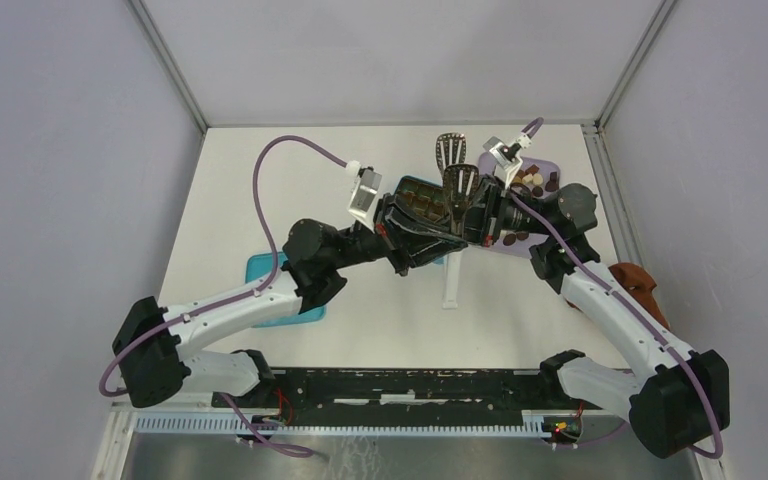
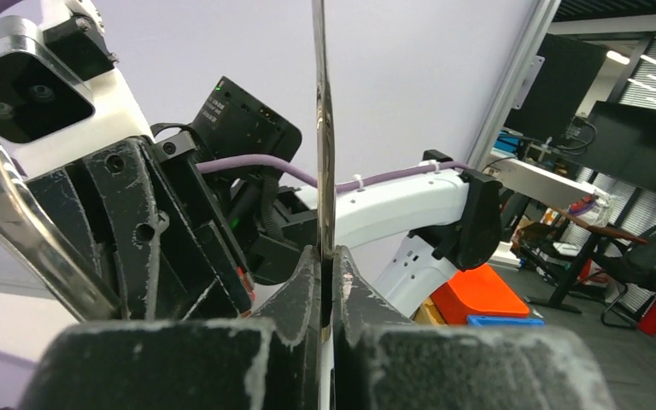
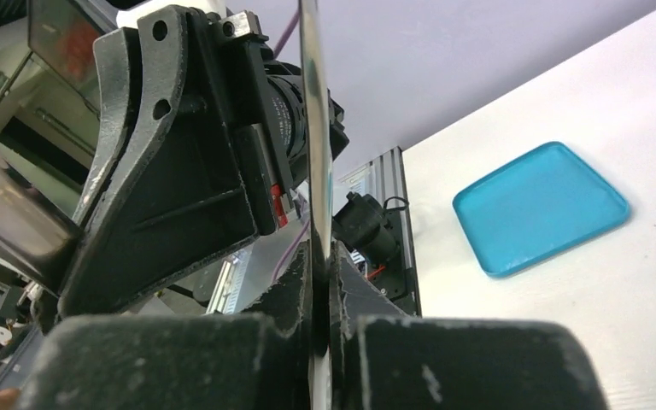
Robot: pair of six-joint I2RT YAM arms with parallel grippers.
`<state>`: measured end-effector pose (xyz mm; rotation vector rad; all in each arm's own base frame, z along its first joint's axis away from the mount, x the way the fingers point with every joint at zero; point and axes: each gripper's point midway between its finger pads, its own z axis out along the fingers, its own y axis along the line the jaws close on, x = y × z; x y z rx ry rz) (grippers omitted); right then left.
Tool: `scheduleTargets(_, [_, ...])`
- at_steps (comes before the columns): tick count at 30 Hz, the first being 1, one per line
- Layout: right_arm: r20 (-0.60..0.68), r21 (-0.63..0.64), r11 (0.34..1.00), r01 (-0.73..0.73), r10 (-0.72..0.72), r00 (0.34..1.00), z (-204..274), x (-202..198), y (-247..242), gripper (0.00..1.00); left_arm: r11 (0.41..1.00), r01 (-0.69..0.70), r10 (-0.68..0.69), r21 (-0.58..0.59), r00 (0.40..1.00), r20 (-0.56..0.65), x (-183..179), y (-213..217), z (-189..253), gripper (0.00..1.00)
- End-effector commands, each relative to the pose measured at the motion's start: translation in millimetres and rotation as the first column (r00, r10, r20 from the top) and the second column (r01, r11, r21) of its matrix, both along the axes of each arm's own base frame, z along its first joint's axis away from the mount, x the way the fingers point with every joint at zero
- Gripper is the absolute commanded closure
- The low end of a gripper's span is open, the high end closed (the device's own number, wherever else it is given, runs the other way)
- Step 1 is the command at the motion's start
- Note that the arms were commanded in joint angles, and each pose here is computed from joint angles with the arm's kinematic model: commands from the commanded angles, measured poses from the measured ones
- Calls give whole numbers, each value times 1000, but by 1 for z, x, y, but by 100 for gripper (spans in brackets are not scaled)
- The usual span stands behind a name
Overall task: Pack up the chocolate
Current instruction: Pick up the clamp from the center of the board.
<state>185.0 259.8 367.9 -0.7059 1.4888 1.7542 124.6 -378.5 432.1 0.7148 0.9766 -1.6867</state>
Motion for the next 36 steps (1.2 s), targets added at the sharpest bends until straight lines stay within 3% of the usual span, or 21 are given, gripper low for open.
scheduleTargets(1, [48, -3, 999, 33, -33, 998, 4, 4, -3, 100, 995, 23, -21, -92, 999, 30, -2, 15, 40, 94])
scheduleTargets(3, [47, -7, 999, 40, -40, 998, 5, 7, -6, 100, 998, -19, 20, -67, 1000, 5, 6, 18, 32, 79])
scheduleTargets(6, [60, -23, 998, 67, -65, 996, -1, 14, -10, 100, 994, -105, 105, 13, 994, -8, 17, 24, 13, 44])
scheduleTargets(7, [69, -36, 996, 78, -76, 995, -5, 16, -10, 100, 990, -130, 130, 51, 991, -3, 20, 25, 6, 37])
scheduleTargets(12, [107, -85, 991, 99, -90, 990, -25, 23, -10, 100, 961, -215, 207, 172, 976, 62, 25, 33, -8, 27])
scheduleTargets(18, [139, -115, 986, 119, -102, 985, -31, 30, -10, 100, 958, -177, 151, 226, 980, 127, 22, 22, -9, 20])
scheduleTargets(27, [142, -165, 970, 176, -153, 978, -42, 43, -11, 100, 970, -158, 140, 185, 984, 106, 33, 4, -2, 18])
scheduleTargets(36, [120, -178, 968, 178, -158, 980, -48, 48, -9, 100, 979, -111, 97, 174, 992, 82, 32, -5, -6, 59])
